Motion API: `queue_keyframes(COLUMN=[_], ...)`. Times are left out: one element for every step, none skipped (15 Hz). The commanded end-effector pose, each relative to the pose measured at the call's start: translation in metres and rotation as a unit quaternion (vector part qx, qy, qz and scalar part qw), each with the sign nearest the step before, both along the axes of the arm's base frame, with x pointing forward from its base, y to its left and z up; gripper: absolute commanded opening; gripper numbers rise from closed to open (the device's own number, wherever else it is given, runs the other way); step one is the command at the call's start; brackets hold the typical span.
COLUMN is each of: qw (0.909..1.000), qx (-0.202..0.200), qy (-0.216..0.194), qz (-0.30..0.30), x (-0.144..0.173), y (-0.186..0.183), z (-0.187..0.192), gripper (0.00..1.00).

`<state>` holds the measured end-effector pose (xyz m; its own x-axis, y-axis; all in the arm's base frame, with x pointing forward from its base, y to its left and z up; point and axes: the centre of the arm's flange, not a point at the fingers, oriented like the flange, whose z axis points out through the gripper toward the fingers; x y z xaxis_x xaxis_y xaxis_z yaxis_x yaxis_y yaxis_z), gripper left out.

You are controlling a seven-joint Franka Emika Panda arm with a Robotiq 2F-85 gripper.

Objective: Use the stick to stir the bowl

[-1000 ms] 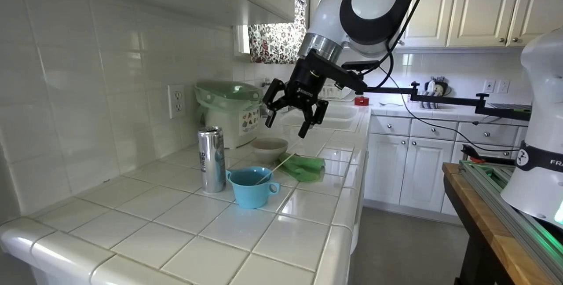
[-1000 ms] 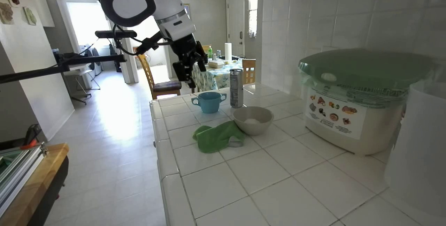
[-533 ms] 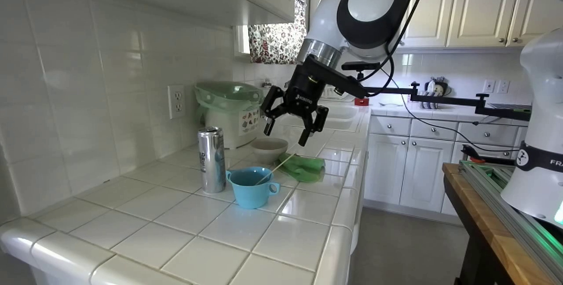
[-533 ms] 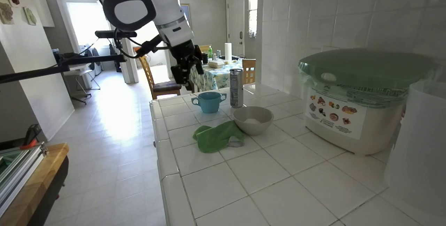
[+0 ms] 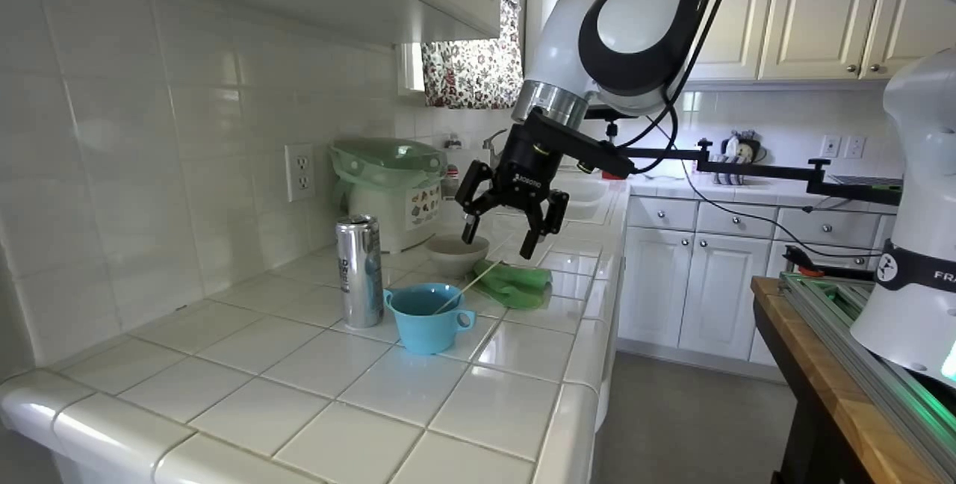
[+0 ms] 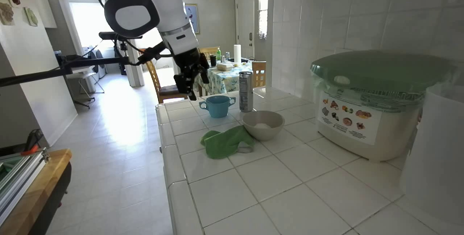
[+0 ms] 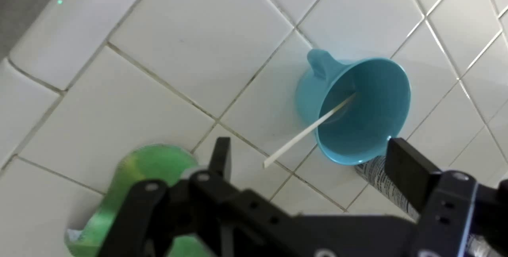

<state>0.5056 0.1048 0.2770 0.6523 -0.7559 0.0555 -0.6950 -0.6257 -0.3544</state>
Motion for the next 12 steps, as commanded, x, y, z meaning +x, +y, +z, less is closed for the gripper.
queue_keyframes(qw=[1.0,1.0,1.0,1.0,1.0,0.9999,0.9999,0.9999,0.9999,0.9999,0.9999,0.9999], qx=[0.003,0.0,-0.001,-0.004,-0.006,-0.008,-0.008,-0.01,-0.012,-0.012,-0.013,-0.014], qy=[0.003,0.003,0.003,0.003,0.003,0.004,0.004,0.004,0.003,0.002,0.0,-0.003], qz=[-0.008,-0.006,-0.005,-0.004,-0.005,-0.006,-0.007,-0.006,-0.006,-0.005,-0.004,-0.002], x=[-0.005,-0.003,-0.001,0.003,0.004,0.007,0.01,0.013,0.016,0.021,0.025,0.03], y=[-0.003,-0.004,-0.007,-0.01,-0.013,-0.017,-0.021,-0.024,-0.026,-0.027,-0.028,-0.028], z=[-0.006,-0.009,-0.012,-0.015,-0.016,-0.018,-0.02,-0.022,-0.022,-0.022,-0.022,-0.021], gripper=[1.0,1.0,1.0,1.0,1.0,1.0,1.0,1.0,1.0,1.0,1.0,1.0])
